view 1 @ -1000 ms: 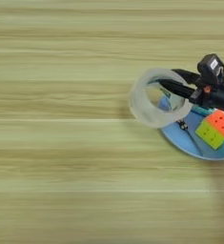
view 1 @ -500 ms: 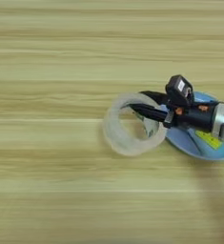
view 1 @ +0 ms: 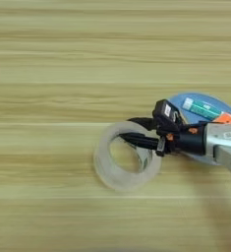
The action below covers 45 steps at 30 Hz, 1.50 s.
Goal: Move the objects on the table
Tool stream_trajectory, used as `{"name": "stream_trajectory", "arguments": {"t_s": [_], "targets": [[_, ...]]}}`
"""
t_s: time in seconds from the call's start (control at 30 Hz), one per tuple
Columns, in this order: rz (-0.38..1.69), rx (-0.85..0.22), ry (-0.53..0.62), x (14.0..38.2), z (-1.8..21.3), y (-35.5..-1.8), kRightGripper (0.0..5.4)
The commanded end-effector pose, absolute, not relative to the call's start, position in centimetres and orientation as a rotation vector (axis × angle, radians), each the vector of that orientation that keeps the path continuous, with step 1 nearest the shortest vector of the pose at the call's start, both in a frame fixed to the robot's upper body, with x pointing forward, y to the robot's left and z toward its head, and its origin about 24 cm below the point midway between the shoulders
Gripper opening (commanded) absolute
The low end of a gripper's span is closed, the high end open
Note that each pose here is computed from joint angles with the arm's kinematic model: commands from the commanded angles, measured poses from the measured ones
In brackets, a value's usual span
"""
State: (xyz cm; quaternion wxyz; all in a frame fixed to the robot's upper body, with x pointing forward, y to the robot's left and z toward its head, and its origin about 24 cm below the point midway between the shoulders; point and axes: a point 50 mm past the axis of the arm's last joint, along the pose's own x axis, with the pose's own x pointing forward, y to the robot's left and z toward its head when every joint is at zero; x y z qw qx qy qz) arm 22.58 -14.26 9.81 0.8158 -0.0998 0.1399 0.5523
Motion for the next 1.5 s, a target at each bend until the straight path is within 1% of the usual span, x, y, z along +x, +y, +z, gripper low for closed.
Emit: {"name": "stream_trajectory", "arguments": {"t_s": [0.03,0.4,1.0,1.03,1.07,1.1,1.13,1.2,1.27,1.5], "targets": [[1.191,-0.299,0.193,22.9,11.6,-13.8,1.51],[1.267,-0.320,0.257,21.8,10.0,-13.2,1.51],[1.321,-0.350,0.285,21.2,9.1,-13.3,1.51],[1.321,-0.350,0.283,21.2,9.1,-13.3,1.89],[1.323,-0.349,0.281,21.2,9.1,-13.2,2.08],[1.323,-0.349,0.279,21.2,9.1,-13.2,2.13],[1.322,-0.348,0.277,21.2,9.1,-13.2,2.33],[1.320,-0.345,0.276,21.2,9.1,-13.2,2.51],[1.321,-0.340,0.274,21.2,9.1,-13.2,2.88],[1.305,-0.328,0.253,21.5,9.4,-13.1,3.84]]}}
